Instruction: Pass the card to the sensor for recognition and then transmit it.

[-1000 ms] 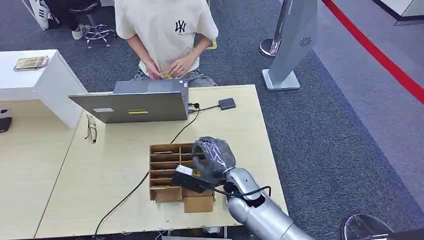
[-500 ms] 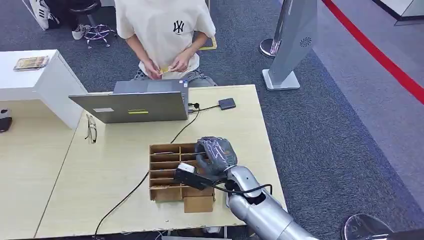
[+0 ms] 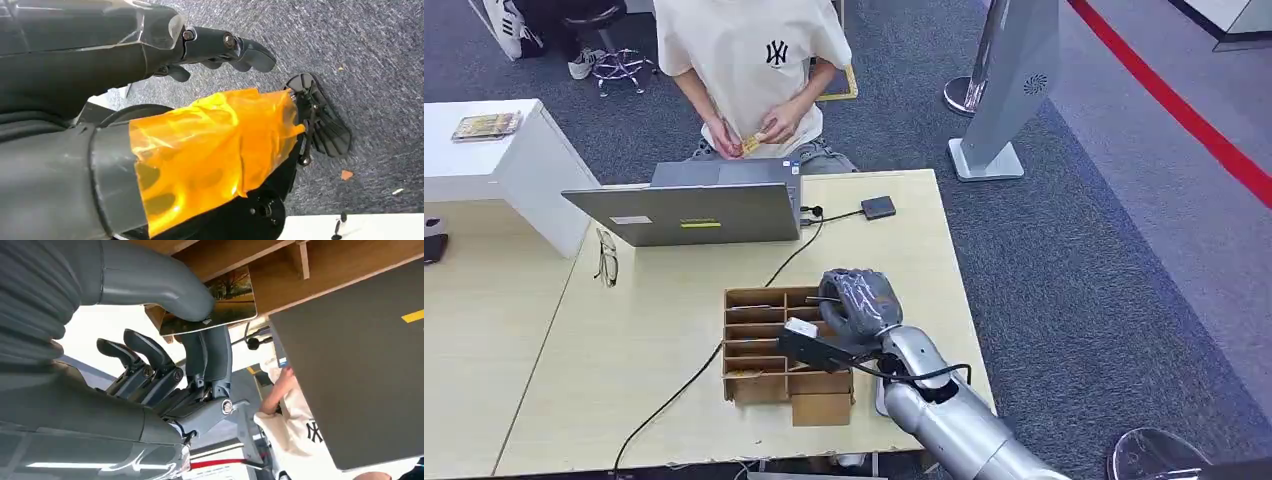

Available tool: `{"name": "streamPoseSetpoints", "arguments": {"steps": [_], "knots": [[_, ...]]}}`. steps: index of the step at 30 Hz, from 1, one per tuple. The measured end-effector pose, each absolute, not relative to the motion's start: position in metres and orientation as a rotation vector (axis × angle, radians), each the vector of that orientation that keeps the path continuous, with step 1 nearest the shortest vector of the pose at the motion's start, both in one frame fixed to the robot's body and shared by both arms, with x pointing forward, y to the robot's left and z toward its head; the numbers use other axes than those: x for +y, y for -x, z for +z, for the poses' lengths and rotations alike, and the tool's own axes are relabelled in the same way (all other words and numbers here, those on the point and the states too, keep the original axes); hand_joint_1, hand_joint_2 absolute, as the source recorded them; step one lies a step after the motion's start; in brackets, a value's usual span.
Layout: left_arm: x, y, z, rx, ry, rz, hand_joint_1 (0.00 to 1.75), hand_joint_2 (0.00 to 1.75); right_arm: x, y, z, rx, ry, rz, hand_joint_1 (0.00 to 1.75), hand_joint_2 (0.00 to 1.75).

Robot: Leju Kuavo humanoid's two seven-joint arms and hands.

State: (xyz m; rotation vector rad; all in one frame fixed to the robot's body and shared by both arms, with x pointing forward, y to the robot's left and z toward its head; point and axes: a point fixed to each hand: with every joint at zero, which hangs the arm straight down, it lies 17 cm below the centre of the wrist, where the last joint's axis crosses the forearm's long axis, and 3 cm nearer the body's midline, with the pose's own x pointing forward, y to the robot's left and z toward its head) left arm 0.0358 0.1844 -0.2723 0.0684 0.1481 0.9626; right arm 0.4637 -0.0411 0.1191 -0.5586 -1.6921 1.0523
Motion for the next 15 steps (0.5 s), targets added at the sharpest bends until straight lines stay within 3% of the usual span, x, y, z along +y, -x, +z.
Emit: {"name": "streamPoseSetpoints", "arguments": {"steps": [15], "knots": [[0.187,-0.042,-0.272,0.135,-0.075,1.009,0.00,0.00,-0.059,-0.464,0.162,-1.797,0.397,0.831,1.75,1.75]]}}
